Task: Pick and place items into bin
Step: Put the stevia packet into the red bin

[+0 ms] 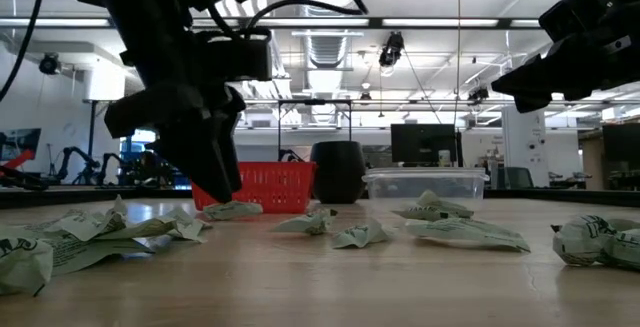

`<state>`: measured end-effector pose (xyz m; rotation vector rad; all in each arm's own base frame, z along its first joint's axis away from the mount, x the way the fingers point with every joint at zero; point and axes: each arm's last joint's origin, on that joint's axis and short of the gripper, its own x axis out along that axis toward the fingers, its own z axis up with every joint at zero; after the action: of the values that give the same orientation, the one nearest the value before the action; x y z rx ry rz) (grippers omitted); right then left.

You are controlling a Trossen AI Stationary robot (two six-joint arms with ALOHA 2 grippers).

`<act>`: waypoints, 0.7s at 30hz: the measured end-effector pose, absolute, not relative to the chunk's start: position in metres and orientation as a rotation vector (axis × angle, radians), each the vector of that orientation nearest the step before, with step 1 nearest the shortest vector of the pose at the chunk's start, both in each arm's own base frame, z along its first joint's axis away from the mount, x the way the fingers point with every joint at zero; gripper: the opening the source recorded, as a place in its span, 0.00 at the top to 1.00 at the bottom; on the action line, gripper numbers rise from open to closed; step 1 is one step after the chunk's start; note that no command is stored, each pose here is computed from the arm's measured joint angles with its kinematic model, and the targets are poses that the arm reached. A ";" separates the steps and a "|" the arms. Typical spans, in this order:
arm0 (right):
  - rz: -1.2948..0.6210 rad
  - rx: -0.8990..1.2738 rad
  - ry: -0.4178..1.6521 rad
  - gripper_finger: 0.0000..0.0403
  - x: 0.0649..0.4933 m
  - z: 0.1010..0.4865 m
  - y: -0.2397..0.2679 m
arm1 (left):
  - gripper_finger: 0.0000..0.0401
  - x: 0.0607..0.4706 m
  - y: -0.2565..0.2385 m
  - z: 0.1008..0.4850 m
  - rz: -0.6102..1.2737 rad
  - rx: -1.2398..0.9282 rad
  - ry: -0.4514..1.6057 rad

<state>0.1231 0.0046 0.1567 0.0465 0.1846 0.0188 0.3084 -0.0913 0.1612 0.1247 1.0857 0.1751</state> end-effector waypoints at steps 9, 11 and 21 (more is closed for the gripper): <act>0.019 0.047 0.186 0.83 0.123 0.157 0.005 | 0.56 0.311 -0.092 0.148 0.156 0.118 1.132; 0.018 0.046 0.186 0.83 0.123 0.157 0.005 | 0.56 0.312 -0.091 0.147 0.158 0.119 1.136; 0.019 0.046 0.186 0.83 0.123 0.157 0.005 | 0.70 0.311 -0.091 0.148 0.156 0.119 1.137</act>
<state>0.1232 0.0046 0.1566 0.0464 0.1857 0.0188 0.3112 -0.0909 0.1476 0.1194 1.1374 0.1562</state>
